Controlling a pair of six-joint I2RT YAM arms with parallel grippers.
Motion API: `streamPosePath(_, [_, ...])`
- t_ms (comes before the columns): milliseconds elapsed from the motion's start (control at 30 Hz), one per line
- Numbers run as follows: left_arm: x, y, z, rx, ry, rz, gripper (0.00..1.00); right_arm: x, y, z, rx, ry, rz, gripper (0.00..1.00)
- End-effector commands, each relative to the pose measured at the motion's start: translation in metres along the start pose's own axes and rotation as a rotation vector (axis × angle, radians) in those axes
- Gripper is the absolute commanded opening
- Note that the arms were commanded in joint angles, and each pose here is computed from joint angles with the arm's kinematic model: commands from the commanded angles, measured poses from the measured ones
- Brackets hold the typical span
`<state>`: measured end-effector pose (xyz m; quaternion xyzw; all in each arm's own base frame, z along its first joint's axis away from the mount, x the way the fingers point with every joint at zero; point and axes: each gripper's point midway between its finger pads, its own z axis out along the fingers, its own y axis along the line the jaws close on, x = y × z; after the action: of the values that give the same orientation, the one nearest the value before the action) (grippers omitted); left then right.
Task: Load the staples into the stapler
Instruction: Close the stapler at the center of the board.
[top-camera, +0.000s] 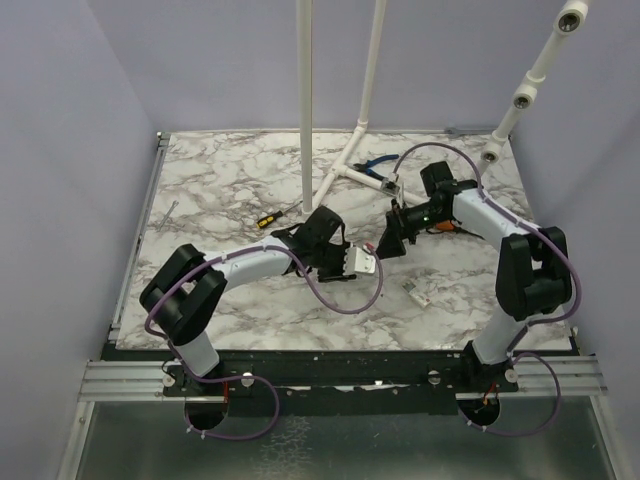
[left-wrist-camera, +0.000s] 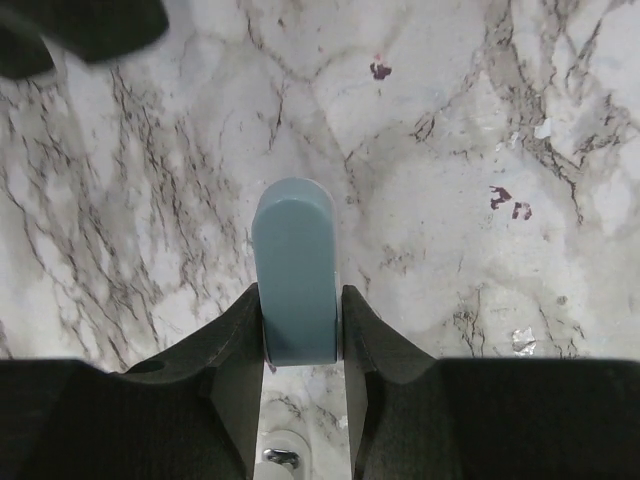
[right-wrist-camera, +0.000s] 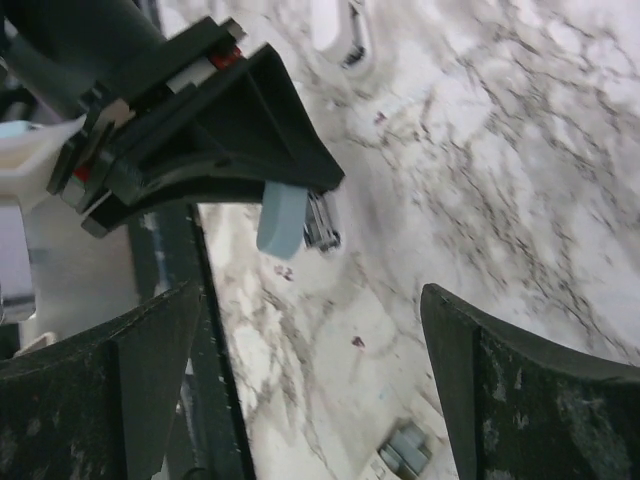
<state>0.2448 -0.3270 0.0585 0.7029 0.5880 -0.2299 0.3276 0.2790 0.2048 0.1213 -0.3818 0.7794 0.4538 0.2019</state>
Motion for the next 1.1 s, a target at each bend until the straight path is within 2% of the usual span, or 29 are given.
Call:
streamPosePath(0, [-0.033,-0.007,-0.015,0.133,-0.074,0.154,0.00,-0.003,0.037,0.005,-0.248,-0.015,0.160,0.95])
streamPosePath(433, [-0.059,0.008,-0.022,0.149,-0.091,0.222,0.00,0.006,0.054,0.025,-0.389,0.030,0.192,0.95])
streamPosePath(667, [-0.068,0.013,-0.020,0.140,-0.085,0.242,0.00,0.010,0.061,0.042,-0.464,0.066,0.211,0.88])
streamPosePath(867, [-0.068,0.016,-0.018,0.126,-0.067,0.248,0.00,0.013,0.063,0.050,-0.493,0.084,0.226,0.78])
streamPosePath(1000, [-0.066,0.020,-0.018,0.109,-0.047,0.249,0.00,0.015,0.062,0.052,-0.508,0.088,0.235,0.65])
streamPosePath(1067, [-0.065,0.024,-0.017,0.089,-0.039,0.239,0.00,0.016,0.063,0.052,-0.512,0.087,0.235,0.52])
